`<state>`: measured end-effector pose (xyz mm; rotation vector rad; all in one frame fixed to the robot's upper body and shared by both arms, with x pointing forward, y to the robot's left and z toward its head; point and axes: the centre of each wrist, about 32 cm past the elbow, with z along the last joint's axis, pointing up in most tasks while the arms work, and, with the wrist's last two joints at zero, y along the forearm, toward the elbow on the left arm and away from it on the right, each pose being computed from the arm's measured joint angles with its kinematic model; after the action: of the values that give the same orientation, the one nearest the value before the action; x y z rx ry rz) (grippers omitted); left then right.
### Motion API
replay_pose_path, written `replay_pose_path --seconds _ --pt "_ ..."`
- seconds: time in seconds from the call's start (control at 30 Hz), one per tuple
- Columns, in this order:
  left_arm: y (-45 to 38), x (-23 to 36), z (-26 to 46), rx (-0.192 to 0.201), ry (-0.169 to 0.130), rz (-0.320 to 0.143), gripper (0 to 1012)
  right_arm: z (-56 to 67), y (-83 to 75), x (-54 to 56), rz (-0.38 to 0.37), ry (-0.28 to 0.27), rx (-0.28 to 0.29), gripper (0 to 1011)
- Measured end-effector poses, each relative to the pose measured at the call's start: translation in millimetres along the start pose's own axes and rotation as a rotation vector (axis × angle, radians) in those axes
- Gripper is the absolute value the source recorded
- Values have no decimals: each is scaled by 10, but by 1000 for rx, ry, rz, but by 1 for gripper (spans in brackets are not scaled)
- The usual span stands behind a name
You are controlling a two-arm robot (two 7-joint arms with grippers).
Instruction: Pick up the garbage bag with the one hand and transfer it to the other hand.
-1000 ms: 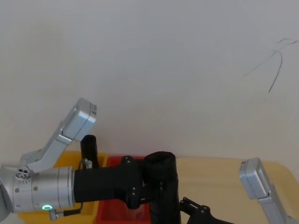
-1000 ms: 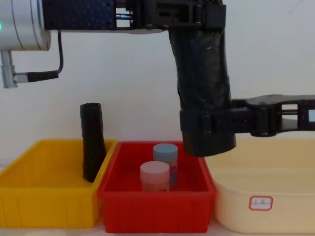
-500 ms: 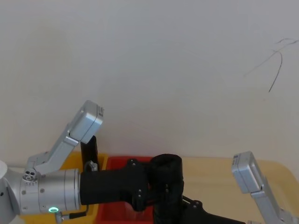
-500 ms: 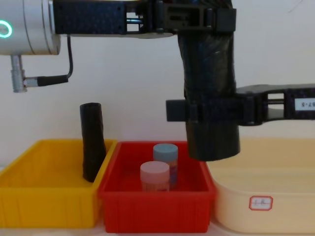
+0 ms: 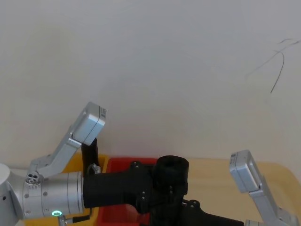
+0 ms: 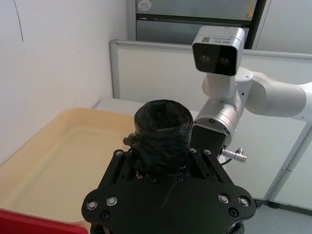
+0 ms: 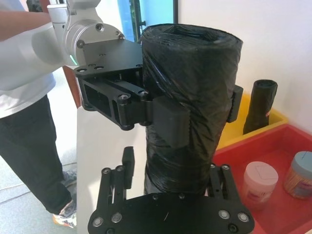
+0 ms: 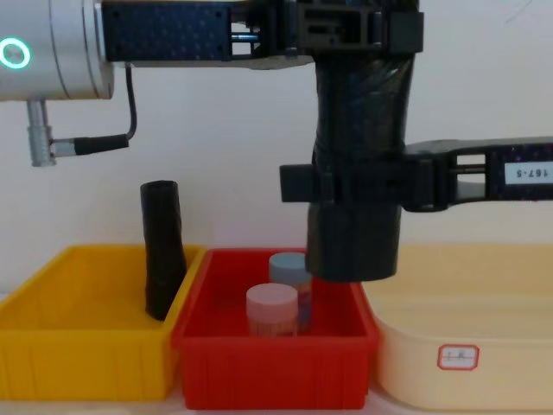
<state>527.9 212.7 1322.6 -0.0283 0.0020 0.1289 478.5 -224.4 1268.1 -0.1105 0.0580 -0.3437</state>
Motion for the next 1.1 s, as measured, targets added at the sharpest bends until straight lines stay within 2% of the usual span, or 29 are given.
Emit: replay_pose_path --seconds 0.23,0.33,0.5,0.63,0.83,0.87,0.93,0.97,1.1 --pt "-8 -5 -2 -3 3 -1 383 9 9 3 3 -2 1 552" --pt "-9 -7 -3 -4 4 0 383 11 11 4 4 -3 1 517" --pt "-13 -9 -4 -4 5 0 383 8 10 2 3 -2 4 517" --pt "-15 -10 -7 -4 6 1 471 0 3 -5 -5 -2 10 517" --pt "-15 -11 -9 -4 7 1 660 -5 -30 -9 -27 -4 17 516" --pt "-15 -11 -9 -4 7 1 660 -5 -35 -9 -31 -4 17 516" --pt "-15 -11 -9 -4 7 1 775 -3 -55 -8 -41 -7 19 516" --pt "-15 -11 -9 -4 7 2 775 -3 -59 -7 -44 -8 19 516" --pt "-6 -11 -15 -2 8 7 899 5 -97 -1 -61 -14 17 516"
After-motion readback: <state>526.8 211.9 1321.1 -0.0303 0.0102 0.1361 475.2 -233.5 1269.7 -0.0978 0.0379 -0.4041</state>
